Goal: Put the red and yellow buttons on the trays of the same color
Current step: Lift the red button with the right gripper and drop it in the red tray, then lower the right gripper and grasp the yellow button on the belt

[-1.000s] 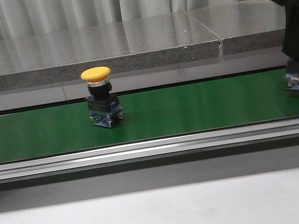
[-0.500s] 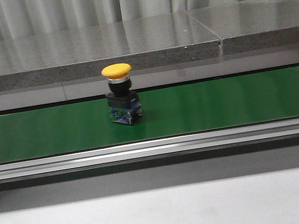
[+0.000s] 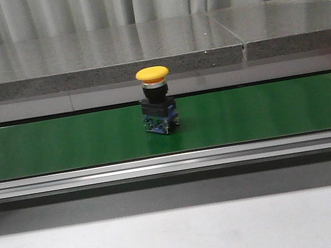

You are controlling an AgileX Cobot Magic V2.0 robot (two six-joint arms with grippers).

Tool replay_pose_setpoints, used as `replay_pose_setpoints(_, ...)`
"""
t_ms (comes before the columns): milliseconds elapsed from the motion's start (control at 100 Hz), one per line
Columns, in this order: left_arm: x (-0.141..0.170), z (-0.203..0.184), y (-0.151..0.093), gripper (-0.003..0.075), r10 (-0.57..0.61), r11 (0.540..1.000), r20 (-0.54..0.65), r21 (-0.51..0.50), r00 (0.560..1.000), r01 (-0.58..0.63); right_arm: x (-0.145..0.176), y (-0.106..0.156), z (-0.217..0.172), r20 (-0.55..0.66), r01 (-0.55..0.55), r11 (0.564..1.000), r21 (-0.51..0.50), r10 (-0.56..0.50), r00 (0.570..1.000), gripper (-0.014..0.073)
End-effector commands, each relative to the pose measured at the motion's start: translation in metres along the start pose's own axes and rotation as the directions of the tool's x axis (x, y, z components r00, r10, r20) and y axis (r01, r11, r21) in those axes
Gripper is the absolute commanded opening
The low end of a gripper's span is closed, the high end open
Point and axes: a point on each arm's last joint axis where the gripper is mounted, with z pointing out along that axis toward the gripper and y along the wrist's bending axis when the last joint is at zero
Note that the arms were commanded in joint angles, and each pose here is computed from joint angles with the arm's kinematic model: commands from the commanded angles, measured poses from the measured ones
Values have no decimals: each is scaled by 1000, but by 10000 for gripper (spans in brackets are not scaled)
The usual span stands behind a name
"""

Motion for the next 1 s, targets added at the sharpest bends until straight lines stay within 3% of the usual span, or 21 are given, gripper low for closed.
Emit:
replay_pose_setpoints(0,-15,-3,-2,-19,-2,1000,99,12,995,1,-19,-1,-21,145,-5,1000,17,2,989,51)
replay_pose_setpoints(240,-15,-3,-2,-19,-2,1000,99,12,995,1,-18,-3,-9,138,-9,1000,22,6,990,91)
replay_pose_setpoints(320,-15,-3,-2,-19,-2,1000,99,12,995,1,-18,-4,-9,136,-10,1000,22,7,991,182)
replay_pose_setpoints(510,-15,-3,-2,-19,-2,1000,99,12,995,1,-17,-3,-9,118,-8,1000,17,6,993,559)
replay_pose_setpoints(580,-15,-3,-2,-19,-2,1000,99,12,995,1,-17,-3,-10,123,-4,1000,18,2,992,632)
replay_pose_setpoints(790,-15,-3,-2,-19,-2,1000,99,12,995,1,-32,-2,-24,182,10,1000,24,-14,983,647)
replay_pose_setpoints(990,-15,-3,-2,-19,-2,1000,99,12,995,1,-44,13,-69,229,51,999,6,-51,972,647)
